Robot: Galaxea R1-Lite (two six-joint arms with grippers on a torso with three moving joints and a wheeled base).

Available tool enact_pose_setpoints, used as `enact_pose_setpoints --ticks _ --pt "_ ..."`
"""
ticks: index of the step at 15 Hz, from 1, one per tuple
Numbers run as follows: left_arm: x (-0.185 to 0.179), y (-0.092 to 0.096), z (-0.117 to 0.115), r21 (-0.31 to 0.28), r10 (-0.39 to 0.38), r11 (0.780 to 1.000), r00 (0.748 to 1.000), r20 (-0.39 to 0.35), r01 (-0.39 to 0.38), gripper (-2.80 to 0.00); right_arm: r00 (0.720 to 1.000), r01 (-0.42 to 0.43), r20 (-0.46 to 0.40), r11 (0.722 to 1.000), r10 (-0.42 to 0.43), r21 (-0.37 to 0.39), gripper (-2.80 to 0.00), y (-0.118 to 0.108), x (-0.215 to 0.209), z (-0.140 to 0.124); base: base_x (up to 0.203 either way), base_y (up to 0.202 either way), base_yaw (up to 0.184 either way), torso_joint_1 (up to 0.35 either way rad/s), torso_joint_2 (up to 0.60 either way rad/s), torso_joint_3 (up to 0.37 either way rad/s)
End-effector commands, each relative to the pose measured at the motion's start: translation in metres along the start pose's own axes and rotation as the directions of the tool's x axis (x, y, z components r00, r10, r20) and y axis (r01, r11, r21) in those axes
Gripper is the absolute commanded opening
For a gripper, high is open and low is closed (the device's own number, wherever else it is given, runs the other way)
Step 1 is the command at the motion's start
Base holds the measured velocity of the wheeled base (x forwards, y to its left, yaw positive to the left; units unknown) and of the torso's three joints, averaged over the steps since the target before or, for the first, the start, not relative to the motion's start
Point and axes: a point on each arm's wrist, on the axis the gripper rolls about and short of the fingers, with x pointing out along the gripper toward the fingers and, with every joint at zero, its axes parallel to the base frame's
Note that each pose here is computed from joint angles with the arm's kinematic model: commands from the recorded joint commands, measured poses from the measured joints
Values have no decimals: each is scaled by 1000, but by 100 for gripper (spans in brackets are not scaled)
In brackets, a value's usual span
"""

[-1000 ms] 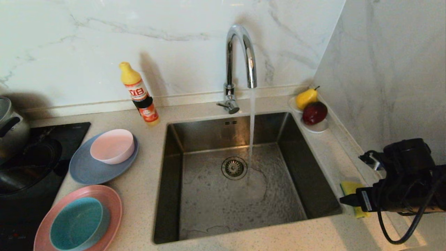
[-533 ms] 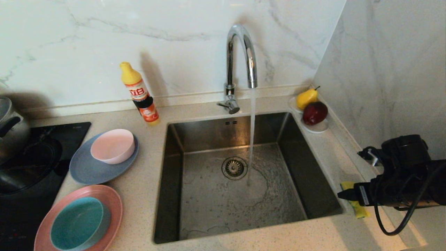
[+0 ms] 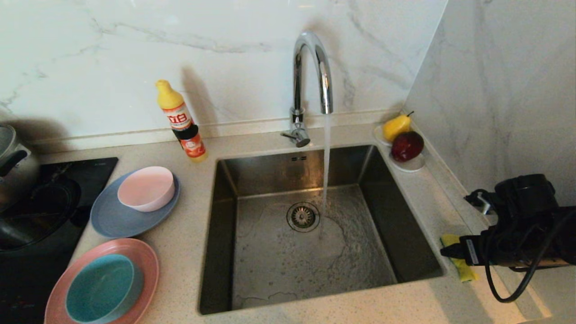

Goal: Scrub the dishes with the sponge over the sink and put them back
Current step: Pick up a bowl and the sponge

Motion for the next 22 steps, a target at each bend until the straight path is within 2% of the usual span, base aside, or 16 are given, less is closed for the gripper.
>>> enact_pose_setpoints --ticks 1,8,15,18,22 --pt "1 0 -4 0 0 1000 1000 -14 0 -280 1000 -2 -6 1000 2 0 -280 0 -1 -1 0 0 0 0 0 0" --pt "1 0 -4 0 0 1000 1000 -14 0 -280 1000 -3 -8 1000 3 2 -280 1 1 -1 0 0 0 0 0 0" --pt "1 0 -4 0 0 1000 1000 -14 0 -280 1000 -1 20 1000 2 -30 -280 5 1 7 0 0 0 0 0 0" --pt "1 0 -4 0 0 1000 1000 -14 0 -280 998 10 59 992 -3 -125 -280 3 0 19 0 0 0 0 0 0" --pt "1 0 -4 0 0 1000 1000 -14 0 -280 995 40 96 980 -22 -193 -280 -8 -2 29 0 0 0 0 0 0"
